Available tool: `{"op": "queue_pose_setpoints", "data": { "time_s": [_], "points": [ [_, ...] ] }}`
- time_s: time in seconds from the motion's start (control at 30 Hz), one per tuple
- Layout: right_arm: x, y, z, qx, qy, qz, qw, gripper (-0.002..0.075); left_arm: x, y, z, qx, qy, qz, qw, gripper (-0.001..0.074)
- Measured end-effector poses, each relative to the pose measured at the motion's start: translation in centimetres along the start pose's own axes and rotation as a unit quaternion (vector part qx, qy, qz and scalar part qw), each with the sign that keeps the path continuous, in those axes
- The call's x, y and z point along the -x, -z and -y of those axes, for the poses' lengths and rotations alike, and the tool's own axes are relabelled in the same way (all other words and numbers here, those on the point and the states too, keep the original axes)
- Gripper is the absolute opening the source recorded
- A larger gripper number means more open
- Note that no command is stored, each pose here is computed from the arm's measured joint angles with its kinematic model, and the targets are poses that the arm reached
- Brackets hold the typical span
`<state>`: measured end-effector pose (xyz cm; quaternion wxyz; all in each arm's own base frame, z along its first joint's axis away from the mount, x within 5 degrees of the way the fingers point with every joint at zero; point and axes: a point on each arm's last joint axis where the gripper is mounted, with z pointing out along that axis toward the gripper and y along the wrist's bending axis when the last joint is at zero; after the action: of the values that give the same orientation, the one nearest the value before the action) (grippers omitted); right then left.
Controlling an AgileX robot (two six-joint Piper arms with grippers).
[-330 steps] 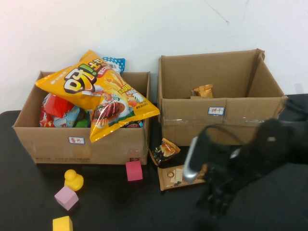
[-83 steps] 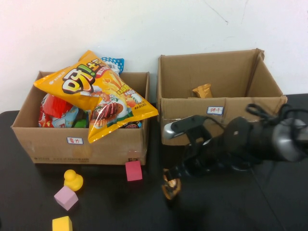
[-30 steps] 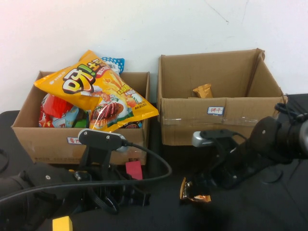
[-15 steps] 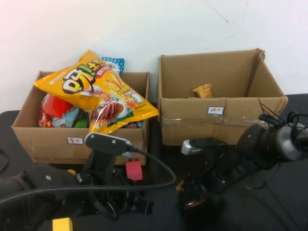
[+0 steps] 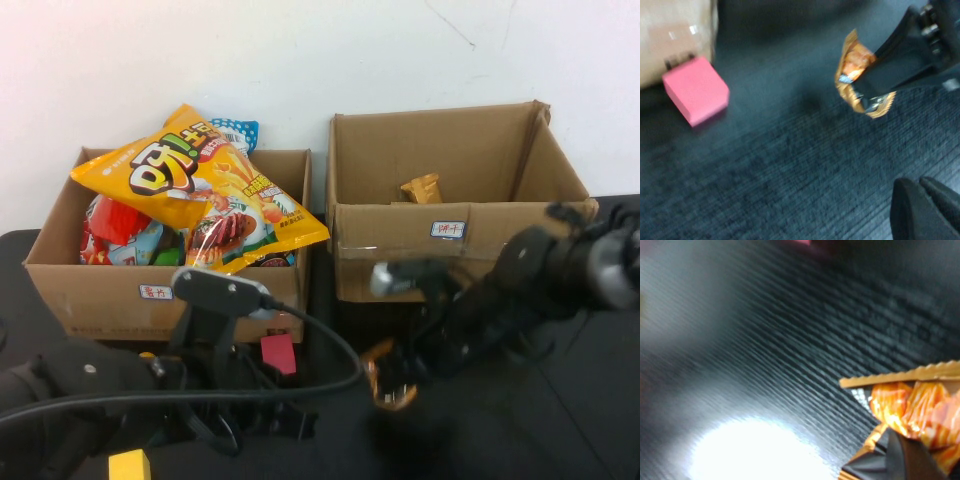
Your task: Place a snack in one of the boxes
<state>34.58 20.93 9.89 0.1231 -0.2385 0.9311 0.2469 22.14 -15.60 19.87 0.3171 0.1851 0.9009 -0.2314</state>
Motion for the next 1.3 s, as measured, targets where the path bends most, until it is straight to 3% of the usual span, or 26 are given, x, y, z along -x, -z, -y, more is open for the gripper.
{"op": "queue_pose_setpoints", "data": {
  "time_s": [0.23, 0.43, 0.53, 0.57, 0.6, 0.67, 0.83, 0.93, 1.1, 1.17, 1.3],
  "points": [
    [4.5, 9.1, -3.4, -0.050, 0.083, 0.151, 0.984, 0.0050, 1.9, 2.4, 0.5, 0.011, -0.013, 0.068, 0.998, -0.0001],
    [9.0, 15.8, -4.4, -0.143, 0.095, 0.356, 0.919, 0.0062, 2.3, 3.0, 0.7, 0.010, -0.024, 0.082, 0.996, -0.0001],
    [10.0, 16.2, -3.6, -0.177, 0.086, 0.400, 0.895, 0.0144, 2.3, 3.1, 0.7, 0.010, -0.026, 0.083, 0.996, -0.0001],
    [10.3, 15.8, -3.0, -0.184, 0.080, 0.403, 0.893, 0.0193, 2.4, 3.1, 0.7, 0.010, -0.026, 0.083, 0.996, -0.0001],
    [10.5, 14.7, -1.9, -0.187, 0.065, 0.396, 0.896, 0.0294, 2.4, 3.1, 0.7, 0.010, -0.026, 0.083, 0.996, -0.0001],
    [10.5, 13.3, -0.5, -0.186, 0.045, 0.379, 0.905, 0.0391, 2.4, 3.2, 0.7, 0.010, -0.029, 0.084, 0.996, -0.0001],
    [10.1, 12.8, 1.8, -0.176, 0.016, 0.351, 0.919, 0.0452, 3.1, 4.8, 0.7, 0.030, -0.050, 0.126, 0.990, -0.0001],
    [9.9, 14.7, 1.7, -0.167, 0.027, 0.349, 0.922, 0.0384, 4.1, 7.3, 0.7, 0.066, -0.074, 0.190, 0.977, -0.0001],
    [9.5, 20.6, -1.4, -0.149, 0.077, 0.380, 0.910, 0.0093, 5.2, 13.5, 1.0, 0.120, -0.126, 0.314, 0.933, -0.0001],
    [9.1, 23.6, -3.2, -0.148, 0.106, 0.403, 0.897, 0.0042, 5.1, 16.0, 1.4, 0.129, -0.136, 0.353, 0.917, -0.0001],
    [7.4, 28.7, -6.3, -0.155, 0.173, 0.426, 0.875, 0.0013, 3.9, 21.0, 1.9, 0.144, -0.155, 0.418, 0.883, -0.0001]
  ]
}}
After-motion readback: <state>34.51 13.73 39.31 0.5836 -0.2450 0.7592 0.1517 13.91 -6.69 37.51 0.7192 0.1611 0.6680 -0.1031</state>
